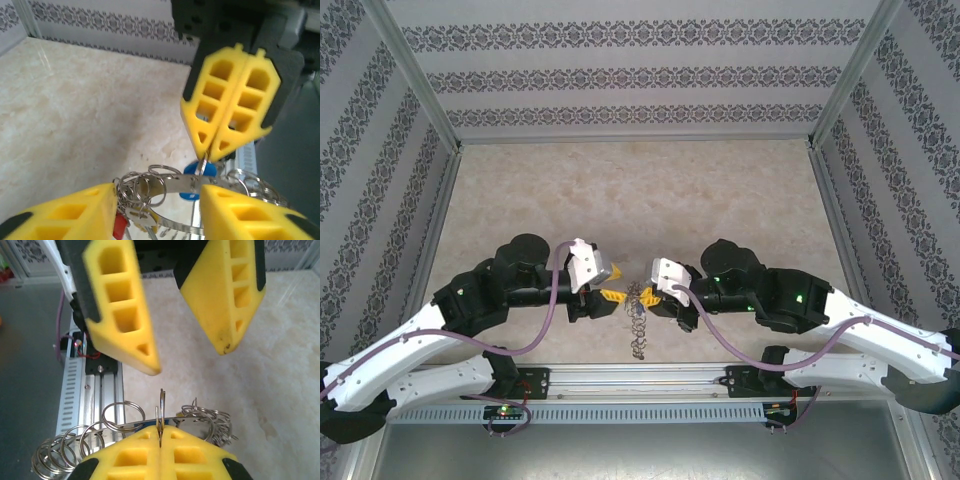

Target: Put the keys on the keyring

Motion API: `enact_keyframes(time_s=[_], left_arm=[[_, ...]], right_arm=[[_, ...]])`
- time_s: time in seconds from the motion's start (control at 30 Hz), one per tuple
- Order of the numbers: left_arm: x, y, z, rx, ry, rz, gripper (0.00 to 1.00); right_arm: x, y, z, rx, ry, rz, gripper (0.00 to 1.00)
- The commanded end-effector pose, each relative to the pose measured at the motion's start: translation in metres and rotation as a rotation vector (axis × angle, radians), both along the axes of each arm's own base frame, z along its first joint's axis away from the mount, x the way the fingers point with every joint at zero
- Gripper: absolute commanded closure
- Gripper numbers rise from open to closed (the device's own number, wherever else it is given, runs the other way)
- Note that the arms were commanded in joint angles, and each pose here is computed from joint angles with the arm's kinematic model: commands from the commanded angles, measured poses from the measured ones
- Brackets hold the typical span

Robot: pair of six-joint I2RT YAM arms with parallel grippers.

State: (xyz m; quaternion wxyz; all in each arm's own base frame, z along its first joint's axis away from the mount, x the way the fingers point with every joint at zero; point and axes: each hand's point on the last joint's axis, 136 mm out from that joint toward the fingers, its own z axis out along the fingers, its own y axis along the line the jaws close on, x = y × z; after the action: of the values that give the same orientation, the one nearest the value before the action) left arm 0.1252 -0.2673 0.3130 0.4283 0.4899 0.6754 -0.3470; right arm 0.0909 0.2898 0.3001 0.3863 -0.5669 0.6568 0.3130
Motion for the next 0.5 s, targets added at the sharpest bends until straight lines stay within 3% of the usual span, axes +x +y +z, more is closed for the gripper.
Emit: enact_keyframes(time_s=[0.0,0.47], left_arm=[[-0.012,0.000,0.008,0.008,-0.007,-0.049,0.47],[-0.015,-0.015,0.000,0.059,0.006,-0.095,0.49]], right_arm=[[0.000,-0.003,0.015,0.017,-0.002,0.007,1.00],[0.001,0.006,0.013,0.002,0.035,0.029,1.00]])
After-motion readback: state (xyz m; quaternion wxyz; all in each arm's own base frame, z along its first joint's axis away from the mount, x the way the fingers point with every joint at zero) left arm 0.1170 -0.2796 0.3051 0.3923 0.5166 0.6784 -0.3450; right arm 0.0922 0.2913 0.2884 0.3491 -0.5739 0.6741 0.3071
